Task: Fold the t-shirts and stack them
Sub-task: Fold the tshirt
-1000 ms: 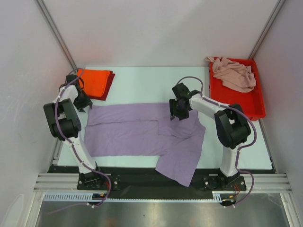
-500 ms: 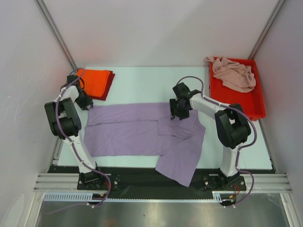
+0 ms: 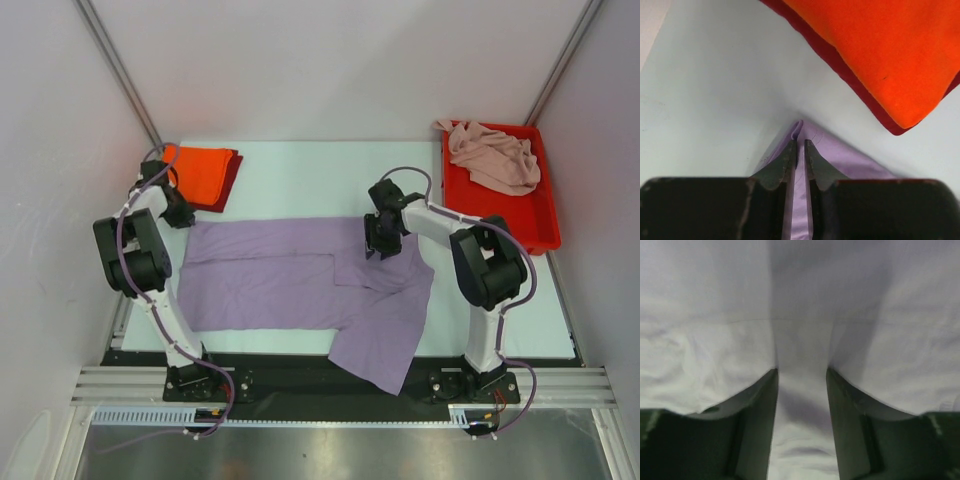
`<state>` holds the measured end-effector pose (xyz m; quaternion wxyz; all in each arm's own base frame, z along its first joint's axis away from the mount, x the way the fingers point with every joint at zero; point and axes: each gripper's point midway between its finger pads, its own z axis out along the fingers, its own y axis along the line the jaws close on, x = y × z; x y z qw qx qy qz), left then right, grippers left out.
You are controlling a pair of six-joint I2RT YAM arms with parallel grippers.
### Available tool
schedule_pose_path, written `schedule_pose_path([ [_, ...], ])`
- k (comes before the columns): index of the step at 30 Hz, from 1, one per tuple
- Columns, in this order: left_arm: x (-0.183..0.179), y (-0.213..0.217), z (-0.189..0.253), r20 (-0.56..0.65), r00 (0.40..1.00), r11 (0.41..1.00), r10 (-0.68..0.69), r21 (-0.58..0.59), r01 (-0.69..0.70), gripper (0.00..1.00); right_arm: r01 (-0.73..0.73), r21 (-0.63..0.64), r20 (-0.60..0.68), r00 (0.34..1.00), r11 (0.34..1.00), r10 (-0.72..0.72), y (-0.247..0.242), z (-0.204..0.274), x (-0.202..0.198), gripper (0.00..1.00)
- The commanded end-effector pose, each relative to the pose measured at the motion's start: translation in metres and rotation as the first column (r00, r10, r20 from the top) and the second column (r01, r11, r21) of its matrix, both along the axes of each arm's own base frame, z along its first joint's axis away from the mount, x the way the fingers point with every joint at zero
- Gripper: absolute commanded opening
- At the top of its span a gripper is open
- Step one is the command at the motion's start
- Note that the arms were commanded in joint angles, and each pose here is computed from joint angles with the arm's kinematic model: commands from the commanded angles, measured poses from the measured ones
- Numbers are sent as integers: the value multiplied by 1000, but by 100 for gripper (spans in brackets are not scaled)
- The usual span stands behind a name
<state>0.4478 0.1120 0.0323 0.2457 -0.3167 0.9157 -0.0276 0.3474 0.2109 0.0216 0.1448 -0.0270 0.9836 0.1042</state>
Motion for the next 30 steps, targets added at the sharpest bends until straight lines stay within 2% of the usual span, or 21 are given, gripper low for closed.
schedule_pose_path([
  [1, 18, 7, 42, 145, 989, 999, -17, 50, 10, 16, 65, 1, -83, 994, 998, -65, -12, -27, -11, 48],
  [5, 24, 8, 44, 190, 982, 999, -21, 52, 12, 18, 103, 17, -108, 989, 994, -101, -14, -34, -11, 48],
  [9, 22, 13, 29, 153, 988, 998, 3, 65, -13, 18, 114, 4, -119, 986, 993, -113, -18, -37, -11, 48],
  [17, 20, 20, 18, 115, 993, 995, 11, 97, -22, 8, 135, -6, -116, 984, 991, -135, -28, -32, -6, 48],
  [21, 0, 23, 43, 172, 984, 988, 54, 136, -78, 42, 127, 6, -97, 987, 992, -126, -25, -26, -2, 49],
  [23, -1, 22, 48, 200, 979, 987, 47, 143, -76, 48, 123, 12, -96, 988, 992, -121, -23, -25, -2, 49],
  [30, 3, 18, 27, 143, 989, 992, 29, 117, -46, 45, 124, 5, -99, 987, 992, -123, -23, -29, -3, 49],
])
